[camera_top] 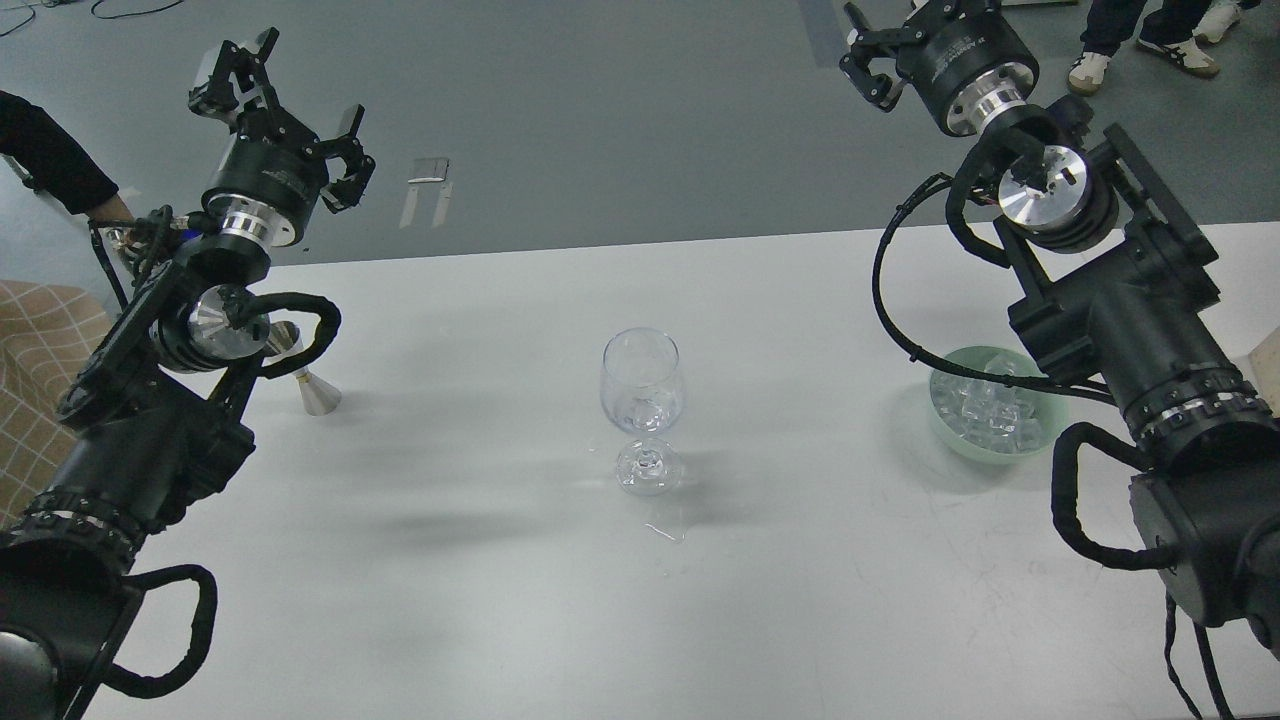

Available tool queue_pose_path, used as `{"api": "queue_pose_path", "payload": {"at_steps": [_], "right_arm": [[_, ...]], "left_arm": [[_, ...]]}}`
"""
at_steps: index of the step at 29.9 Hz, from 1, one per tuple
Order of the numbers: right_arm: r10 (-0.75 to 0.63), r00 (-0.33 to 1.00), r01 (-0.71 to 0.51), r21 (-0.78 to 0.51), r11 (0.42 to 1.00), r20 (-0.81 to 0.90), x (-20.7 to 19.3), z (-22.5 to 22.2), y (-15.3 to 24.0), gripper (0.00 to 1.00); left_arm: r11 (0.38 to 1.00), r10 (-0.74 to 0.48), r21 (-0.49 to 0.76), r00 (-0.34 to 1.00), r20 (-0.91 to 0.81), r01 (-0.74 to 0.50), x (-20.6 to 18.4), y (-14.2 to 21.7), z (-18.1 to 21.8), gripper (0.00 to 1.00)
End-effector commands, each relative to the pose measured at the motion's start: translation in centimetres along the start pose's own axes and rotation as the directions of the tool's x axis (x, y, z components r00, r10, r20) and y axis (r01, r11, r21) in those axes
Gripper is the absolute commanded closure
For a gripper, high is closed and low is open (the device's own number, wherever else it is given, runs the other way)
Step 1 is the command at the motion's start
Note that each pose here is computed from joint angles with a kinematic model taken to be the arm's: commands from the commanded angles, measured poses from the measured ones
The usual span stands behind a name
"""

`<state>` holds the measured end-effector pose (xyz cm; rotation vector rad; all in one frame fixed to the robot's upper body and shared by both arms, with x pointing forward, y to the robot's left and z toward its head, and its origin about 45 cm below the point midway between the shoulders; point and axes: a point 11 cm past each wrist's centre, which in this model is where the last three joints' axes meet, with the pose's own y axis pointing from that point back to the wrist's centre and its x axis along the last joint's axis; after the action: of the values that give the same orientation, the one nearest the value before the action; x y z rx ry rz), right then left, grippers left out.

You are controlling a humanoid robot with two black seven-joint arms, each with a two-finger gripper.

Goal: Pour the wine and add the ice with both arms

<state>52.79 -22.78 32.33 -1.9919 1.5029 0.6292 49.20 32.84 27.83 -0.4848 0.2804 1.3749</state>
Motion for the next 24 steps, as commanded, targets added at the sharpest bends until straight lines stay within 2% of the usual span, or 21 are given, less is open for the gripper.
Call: {"api": "queue_pose_path", "payload": {"at_steps": [1,24], "right_arm": [[-0.002,1.0,0.002,0.02,1.0,-0.002,0.0,-0.2,0.0,0.0],[-0.008,1.0,0.008,0.027,1.0,0.001,-0.1,-0.3,0.1,0.0]], "left_arm": [[1.0,-0.003,0.001,1.0,-0.001,0.003,-0.1,0.0,-0.1,0.02],[0.999,-0.044,-0.014,0.998,0.045,0.045,-1.8,-1.5,0.9,0.02]]}}
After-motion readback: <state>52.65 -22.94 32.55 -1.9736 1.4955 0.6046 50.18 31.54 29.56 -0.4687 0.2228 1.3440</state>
